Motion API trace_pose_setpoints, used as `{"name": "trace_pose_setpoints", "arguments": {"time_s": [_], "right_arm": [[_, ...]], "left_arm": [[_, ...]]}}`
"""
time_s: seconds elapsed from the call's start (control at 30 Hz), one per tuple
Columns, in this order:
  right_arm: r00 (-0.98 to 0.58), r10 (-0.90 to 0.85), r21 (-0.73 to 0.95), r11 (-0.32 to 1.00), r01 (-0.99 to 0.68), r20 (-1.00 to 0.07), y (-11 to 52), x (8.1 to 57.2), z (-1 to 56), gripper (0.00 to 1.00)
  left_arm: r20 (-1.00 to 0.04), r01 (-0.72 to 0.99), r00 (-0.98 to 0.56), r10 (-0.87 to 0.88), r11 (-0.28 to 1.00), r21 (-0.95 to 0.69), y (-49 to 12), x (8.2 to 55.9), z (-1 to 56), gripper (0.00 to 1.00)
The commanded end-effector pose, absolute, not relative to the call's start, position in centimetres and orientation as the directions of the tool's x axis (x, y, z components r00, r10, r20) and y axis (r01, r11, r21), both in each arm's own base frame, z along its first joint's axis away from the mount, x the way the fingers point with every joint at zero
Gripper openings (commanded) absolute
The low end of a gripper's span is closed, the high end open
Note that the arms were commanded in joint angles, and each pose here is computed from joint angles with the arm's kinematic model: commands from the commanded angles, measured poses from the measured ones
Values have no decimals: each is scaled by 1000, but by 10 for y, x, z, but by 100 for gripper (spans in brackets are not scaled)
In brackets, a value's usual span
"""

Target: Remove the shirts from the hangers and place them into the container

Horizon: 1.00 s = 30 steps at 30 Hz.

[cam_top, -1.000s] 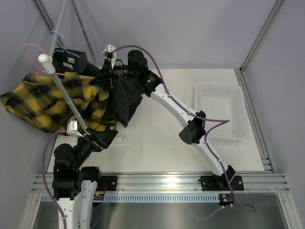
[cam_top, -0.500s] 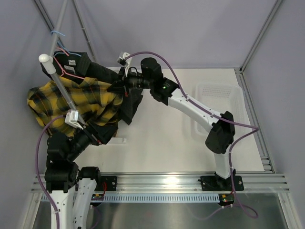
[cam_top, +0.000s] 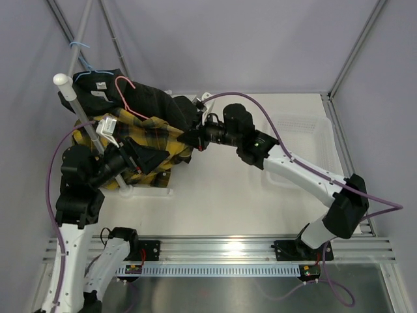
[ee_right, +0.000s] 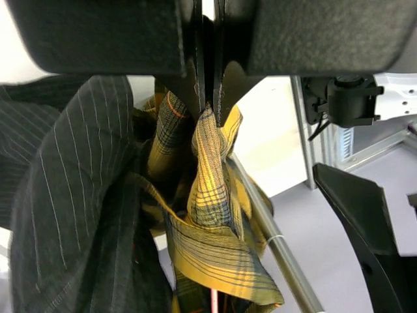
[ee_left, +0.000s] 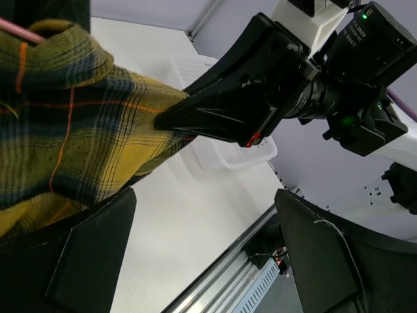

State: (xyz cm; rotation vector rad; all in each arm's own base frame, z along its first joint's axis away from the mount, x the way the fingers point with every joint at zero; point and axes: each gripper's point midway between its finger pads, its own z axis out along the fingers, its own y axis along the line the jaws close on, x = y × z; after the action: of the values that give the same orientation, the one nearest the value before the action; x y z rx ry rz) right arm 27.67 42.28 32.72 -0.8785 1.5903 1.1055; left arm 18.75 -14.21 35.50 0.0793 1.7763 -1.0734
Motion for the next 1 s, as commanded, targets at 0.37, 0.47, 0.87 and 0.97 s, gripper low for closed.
{"name": "trace_pose_setpoints", "arguments": {"time_s": [0.37,0.47,0.87,0.97], "right_arm": [[-262,74,240,681,-692,-962,281,247,383,0],[-300,74,259,722,-642,-951,251,231,371,0],[-391,118,381,592,-710,-913,216,153,355,0],[-383,128,383,571,-726,-915,208,141,365,0]], "left_arm": [[-908,712,-305,-288,564,-418,-221,220,469,95],[-925,699,-229,-303,610,-373,-226,232,488,95],[-942,548,-180,-282,766,-334,-253,292,466,88],[-946,533,-207,-250,782,-323,-262,299,452,84]]}}
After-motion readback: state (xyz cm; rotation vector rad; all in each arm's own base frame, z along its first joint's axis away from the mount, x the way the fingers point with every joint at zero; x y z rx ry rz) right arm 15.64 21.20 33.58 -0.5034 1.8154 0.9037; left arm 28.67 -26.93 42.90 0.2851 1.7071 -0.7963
